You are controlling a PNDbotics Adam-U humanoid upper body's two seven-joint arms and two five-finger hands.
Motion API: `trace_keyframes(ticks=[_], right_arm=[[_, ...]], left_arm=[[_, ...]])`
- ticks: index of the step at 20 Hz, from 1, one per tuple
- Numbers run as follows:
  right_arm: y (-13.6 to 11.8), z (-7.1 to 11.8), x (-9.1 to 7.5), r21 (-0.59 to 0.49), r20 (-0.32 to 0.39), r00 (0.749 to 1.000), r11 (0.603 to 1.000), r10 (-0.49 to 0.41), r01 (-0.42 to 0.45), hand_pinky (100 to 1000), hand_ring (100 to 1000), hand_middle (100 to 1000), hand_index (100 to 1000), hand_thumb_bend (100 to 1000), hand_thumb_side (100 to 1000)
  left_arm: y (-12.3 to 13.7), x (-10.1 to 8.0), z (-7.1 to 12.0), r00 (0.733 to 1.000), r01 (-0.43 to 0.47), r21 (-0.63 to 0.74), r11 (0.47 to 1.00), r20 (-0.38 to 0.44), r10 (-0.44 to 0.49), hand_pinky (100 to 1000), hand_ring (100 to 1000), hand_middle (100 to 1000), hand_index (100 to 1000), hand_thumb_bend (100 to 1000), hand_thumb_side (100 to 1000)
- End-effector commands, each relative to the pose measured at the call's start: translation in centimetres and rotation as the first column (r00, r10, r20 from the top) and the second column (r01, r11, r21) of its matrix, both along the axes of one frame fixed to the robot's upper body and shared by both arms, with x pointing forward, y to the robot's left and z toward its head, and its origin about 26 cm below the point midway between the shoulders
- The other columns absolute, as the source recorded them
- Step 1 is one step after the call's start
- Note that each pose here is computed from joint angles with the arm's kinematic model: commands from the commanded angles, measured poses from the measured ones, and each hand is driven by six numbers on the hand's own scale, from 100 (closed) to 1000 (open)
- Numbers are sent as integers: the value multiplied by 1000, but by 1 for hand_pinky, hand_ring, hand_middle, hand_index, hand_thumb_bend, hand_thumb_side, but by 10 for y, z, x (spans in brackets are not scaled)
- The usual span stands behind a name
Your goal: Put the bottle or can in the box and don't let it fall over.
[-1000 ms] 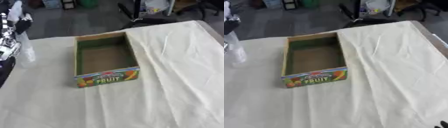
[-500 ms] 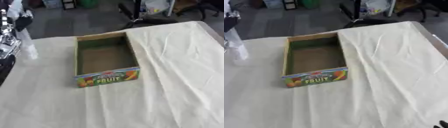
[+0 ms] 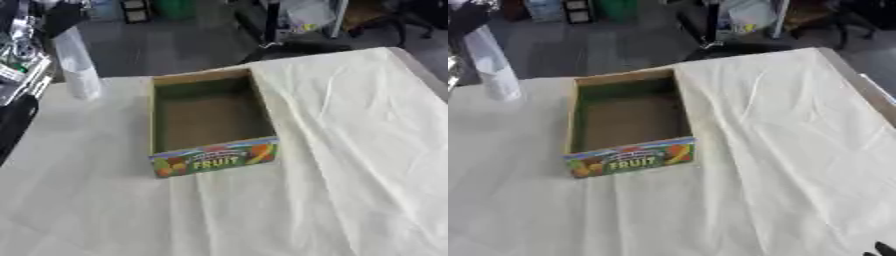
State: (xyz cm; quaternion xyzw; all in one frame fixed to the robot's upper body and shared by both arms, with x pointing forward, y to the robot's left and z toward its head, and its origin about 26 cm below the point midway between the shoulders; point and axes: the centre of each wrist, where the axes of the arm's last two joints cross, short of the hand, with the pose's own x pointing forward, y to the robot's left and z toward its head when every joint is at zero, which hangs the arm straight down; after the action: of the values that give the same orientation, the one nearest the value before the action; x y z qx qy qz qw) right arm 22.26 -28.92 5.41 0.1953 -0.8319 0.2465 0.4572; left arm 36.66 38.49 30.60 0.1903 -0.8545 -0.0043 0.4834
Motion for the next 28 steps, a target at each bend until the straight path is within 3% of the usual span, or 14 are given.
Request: trace_keyframes(ticks=[1, 7, 15, 17, 18, 19, 20, 22, 23, 24, 25, 27, 28], right_arm=[[-2, 5, -1, -18, 19, 1000, 1000, 15, -15, 775, 1000, 1000, 1000, 100, 470], [0, 4, -1, -16, 18, 999, 999, 35, -35, 775, 1000, 1000, 1000, 100, 470], [2, 3, -1, -12, 21, 999, 999, 41, -41, 775, 1000, 1000, 1000, 100, 470], [2, 3, -1, -10, 23, 999, 999, 41, -40, 775, 1000, 1000, 1000, 100, 470], [2, 3, -1, -10, 23, 999, 999, 40, -40, 775, 1000, 1000, 1000, 100, 470], [2, 4, -1, -9, 24, 999, 999, 39, -39, 775, 1000, 1000, 1000, 100, 470], [2, 4, -1, -8, 24, 999, 999, 38, -38, 775, 1000, 1000, 1000, 100, 470], [2, 4, -1, -7, 24, 999, 999, 37, -37, 775, 1000, 1000, 1000, 100, 470], [2, 4, -1, -6, 25, 999, 999, 36, -36, 775, 1000, 1000, 1000, 100, 470], [1, 4, -1, -5, 25, 999, 999, 35, -35, 775, 1000, 1000, 1000, 100, 470], [1, 4, -1, -5, 24, 999, 999, 33, -33, 775, 1000, 1000, 1000, 100, 470], [0, 4, -2, -4, 22, 999, 1000, 27, -27, 775, 1000, 1000, 1000, 100, 470], [0, 3, -2, -4, 21, 999, 1000, 25, -24, 775, 1000, 1000, 1000, 100, 470]], left_arm=[[-31, -13, 26, 984, 171, 27, 985, 43, -172, 623, 489, 135, 453, 100, 100], [-82, -15, 26, 913, 408, 22, 913, 6, -408, 633, 487, 135, 454, 100, 100], [-99, 8, -18, 860, 495, -47, 868, -120, -497, 677, 505, 153, 472, 100, 100], [-101, 11, -31, 845, 510, -63, 858, -147, -513, 726, 577, 209, 529, 227, 100], [-101, 12, -37, 839, 517, -69, 853, -161, -521, 732, 584, 214, 533, 238, 100], [-101, 13, -42, 833, 521, -73, 850, -174, -526, 771, 637, 256, 579, 370, 100], [-101, 13, -48, 829, 524, -74, 849, -186, -528, 784, 661, 272, 596, 430, 100], [-98, 13, -58, 831, 513, -69, 855, -208, -516, 804, 717, 315, 638, 534, 100], [-97, 12, -62, 835, 506, -62, 860, -216, -506, 822, 767, 361, 675, 631, 100], [-95, 11, -65, 840, 499, -51, 865, -219, -497, 829, 782, 378, 689, 660, 113], [-94, 10, -67, 845, 493, -36, 869, -220, -488, 851, 836, 439, 732, 742, 216], [-90, 4, -69, 857, 481, -1, 877, -213, -470, 882, 903, 516, 797, 834, 330], [-89, 1, -70, 863, 474, 13, 881, -207, -461, 885, 907, 522, 803, 839, 337]])
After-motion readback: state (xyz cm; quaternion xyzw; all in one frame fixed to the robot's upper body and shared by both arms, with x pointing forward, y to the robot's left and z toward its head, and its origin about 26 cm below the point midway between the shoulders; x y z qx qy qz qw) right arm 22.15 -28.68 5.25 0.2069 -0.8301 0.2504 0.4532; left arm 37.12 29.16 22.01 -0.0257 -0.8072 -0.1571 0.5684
